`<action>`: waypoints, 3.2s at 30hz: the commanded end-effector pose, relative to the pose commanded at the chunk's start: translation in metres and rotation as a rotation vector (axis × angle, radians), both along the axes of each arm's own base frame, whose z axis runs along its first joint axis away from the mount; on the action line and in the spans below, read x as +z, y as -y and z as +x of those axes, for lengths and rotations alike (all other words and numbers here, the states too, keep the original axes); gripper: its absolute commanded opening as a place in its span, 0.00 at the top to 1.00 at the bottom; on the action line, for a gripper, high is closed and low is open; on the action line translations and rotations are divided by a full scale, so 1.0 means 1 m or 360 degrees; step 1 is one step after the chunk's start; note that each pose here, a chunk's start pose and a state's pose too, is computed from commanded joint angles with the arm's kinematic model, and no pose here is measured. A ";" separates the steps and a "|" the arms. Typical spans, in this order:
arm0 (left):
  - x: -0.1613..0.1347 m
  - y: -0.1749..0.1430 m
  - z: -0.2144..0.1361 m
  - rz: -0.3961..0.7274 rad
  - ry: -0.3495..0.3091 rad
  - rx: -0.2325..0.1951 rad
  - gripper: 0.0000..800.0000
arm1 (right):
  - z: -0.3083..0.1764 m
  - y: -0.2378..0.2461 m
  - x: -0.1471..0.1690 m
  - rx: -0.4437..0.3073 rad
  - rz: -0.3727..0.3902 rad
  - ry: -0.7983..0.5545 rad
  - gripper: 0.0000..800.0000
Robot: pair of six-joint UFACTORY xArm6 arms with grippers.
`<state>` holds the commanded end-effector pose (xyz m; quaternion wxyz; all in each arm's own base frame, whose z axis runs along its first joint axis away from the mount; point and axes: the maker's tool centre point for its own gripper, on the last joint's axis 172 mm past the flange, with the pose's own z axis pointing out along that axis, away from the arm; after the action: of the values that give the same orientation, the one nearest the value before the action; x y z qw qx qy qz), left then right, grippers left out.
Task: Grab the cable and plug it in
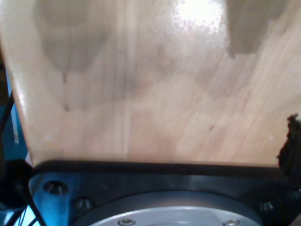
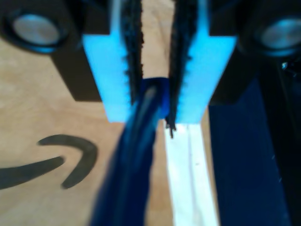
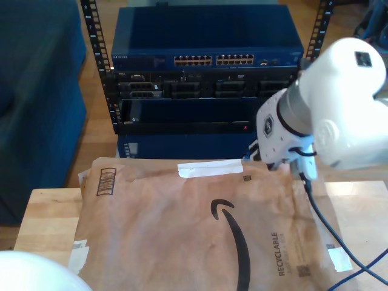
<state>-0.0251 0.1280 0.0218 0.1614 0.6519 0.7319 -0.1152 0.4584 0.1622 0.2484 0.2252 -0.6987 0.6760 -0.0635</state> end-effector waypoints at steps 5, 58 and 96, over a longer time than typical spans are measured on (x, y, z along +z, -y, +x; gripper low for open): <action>0.000 0.000 0.000 0.0000 0.0000 0.0000 0.00 | 0.024 0.000 0.012 0.0011 -0.0025 0.0152 1.00; 0.000 0.000 0.000 0.0000 0.0000 0.0000 0.00 | 0.126 0.027 0.078 -0.0091 0.0069 0.1411 1.00; 0.000 0.000 0.000 0.0000 0.0000 0.0000 0.00 | 0.169 0.038 0.033 -0.0511 -0.0345 0.1953 1.00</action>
<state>-0.0251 0.1280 0.0218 0.1614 0.6519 0.7319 -0.1152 0.6273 0.1246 0.2811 0.4868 -0.4442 0.5103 -0.5526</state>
